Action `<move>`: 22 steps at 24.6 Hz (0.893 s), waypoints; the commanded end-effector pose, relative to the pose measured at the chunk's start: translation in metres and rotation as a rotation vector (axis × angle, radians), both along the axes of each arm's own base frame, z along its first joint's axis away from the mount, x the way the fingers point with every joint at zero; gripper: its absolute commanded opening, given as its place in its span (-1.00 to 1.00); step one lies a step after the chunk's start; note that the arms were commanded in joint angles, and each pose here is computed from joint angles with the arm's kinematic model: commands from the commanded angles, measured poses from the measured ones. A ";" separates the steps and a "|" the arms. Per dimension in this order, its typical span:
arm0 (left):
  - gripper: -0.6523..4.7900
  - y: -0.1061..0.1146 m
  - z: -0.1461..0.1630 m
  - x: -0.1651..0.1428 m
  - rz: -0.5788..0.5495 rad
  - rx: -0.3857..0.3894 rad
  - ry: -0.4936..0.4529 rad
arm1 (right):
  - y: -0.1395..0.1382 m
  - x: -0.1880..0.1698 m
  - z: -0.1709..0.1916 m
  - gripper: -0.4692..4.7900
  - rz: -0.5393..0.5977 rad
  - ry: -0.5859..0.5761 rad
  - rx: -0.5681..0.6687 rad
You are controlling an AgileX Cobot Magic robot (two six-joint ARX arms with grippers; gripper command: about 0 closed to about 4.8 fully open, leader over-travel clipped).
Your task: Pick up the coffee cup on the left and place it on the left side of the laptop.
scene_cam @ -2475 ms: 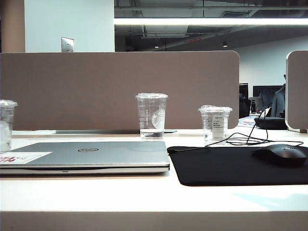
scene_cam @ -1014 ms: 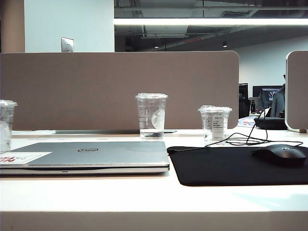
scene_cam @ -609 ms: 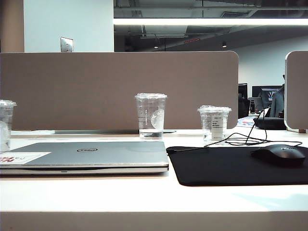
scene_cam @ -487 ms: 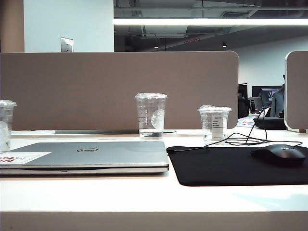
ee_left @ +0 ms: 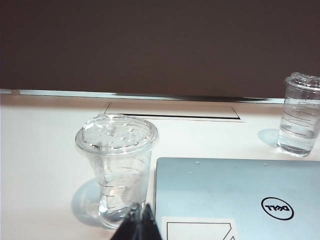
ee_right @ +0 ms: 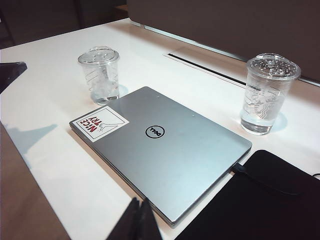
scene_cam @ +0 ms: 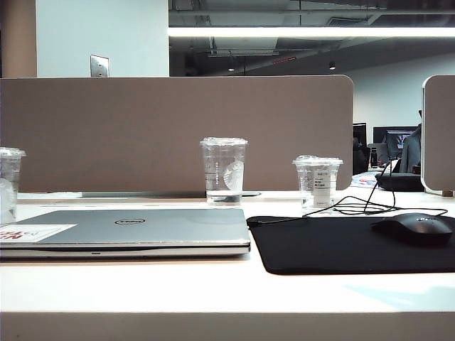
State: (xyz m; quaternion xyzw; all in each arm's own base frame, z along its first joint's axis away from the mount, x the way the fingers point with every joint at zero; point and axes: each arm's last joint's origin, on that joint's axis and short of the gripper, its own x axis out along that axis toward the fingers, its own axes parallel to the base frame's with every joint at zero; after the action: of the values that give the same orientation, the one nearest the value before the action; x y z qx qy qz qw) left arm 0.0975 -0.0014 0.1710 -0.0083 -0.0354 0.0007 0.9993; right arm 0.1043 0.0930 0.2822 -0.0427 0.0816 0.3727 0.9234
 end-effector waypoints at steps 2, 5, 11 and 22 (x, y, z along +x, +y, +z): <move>-0.78 0.000 0.002 0.000 0.001 0.007 -0.016 | 0.000 0.000 0.004 -0.83 0.002 -0.022 0.015; -0.78 0.000 0.002 0.000 0.001 0.007 -0.016 | 0.000 0.000 0.004 -0.83 0.002 -0.022 0.015; -0.78 0.000 0.002 0.000 0.001 0.007 -0.016 | -0.004 0.003 0.003 -0.83 -0.091 -0.031 0.005; -0.78 0.000 0.002 0.000 0.000 0.007 -0.016 | -0.056 0.011 -0.033 -0.83 -0.591 -0.221 0.111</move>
State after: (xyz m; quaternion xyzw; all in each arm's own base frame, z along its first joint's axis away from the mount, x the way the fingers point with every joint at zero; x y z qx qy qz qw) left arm 0.0974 -0.0014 0.1710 -0.0083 -0.0354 0.0007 0.9993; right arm 0.1164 0.0403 0.2477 -0.0145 0.0019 0.0979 0.9951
